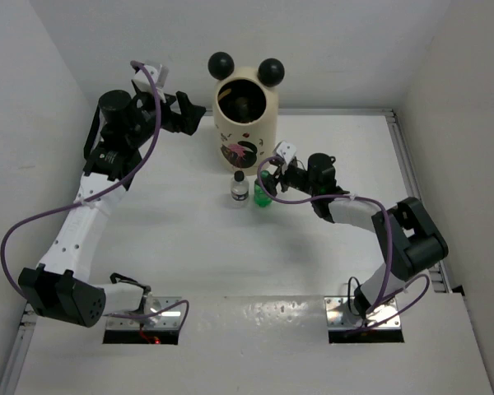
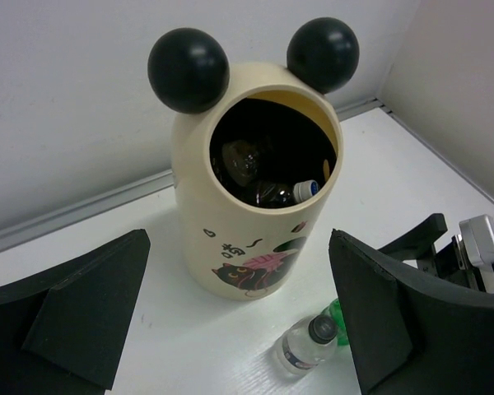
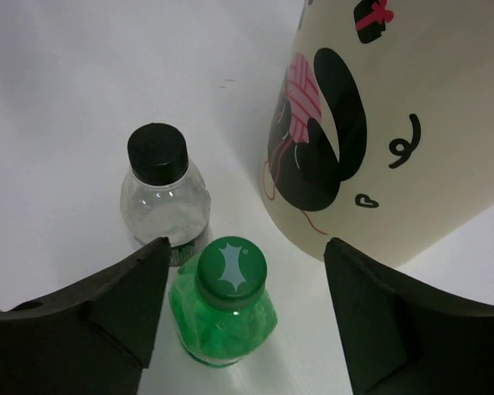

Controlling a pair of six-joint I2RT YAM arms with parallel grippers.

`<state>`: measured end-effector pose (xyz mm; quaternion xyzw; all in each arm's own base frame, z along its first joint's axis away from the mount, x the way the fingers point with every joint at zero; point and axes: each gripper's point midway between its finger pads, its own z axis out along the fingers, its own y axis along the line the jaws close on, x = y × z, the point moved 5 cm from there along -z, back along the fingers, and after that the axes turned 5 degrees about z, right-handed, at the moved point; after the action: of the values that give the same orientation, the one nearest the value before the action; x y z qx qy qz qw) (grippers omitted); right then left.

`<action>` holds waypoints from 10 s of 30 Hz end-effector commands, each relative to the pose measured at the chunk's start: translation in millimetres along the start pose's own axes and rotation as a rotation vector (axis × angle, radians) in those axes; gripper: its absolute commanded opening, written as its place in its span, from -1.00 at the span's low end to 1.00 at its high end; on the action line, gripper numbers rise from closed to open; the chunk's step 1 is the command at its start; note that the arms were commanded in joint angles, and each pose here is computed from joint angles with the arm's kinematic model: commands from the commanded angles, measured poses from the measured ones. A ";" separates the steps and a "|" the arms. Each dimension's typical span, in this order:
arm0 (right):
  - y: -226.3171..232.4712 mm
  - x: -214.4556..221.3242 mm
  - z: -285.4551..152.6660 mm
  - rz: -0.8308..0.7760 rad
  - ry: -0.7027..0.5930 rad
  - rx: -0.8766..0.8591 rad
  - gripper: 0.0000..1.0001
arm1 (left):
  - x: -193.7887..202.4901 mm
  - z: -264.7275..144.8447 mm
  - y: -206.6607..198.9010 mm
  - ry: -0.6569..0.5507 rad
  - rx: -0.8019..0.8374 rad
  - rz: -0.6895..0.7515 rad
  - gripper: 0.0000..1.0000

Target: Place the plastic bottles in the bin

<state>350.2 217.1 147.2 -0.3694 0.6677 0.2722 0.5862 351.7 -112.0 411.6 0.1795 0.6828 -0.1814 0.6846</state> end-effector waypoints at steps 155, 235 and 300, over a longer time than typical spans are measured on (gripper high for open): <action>41.1 -28.6 79.5 0.067 0.013 -0.276 0.58 | 42.9 -3.1 9.0 0.098 -0.019 -0.029 0.98; -66.5 -266.2 56.6 -0.574 -0.489 0.100 -1.00 | 41.8 0.2 5.5 0.059 0.009 -0.045 0.98; -78.9 -168.3 107.7 -0.866 -0.484 0.120 0.48 | 45.1 5.2 8.1 0.086 0.010 -0.037 0.98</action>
<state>486.2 298.5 271.5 -0.5369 0.2852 0.0349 0.7932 360.5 -107.3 343.5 0.1695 0.7374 -0.1901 0.6257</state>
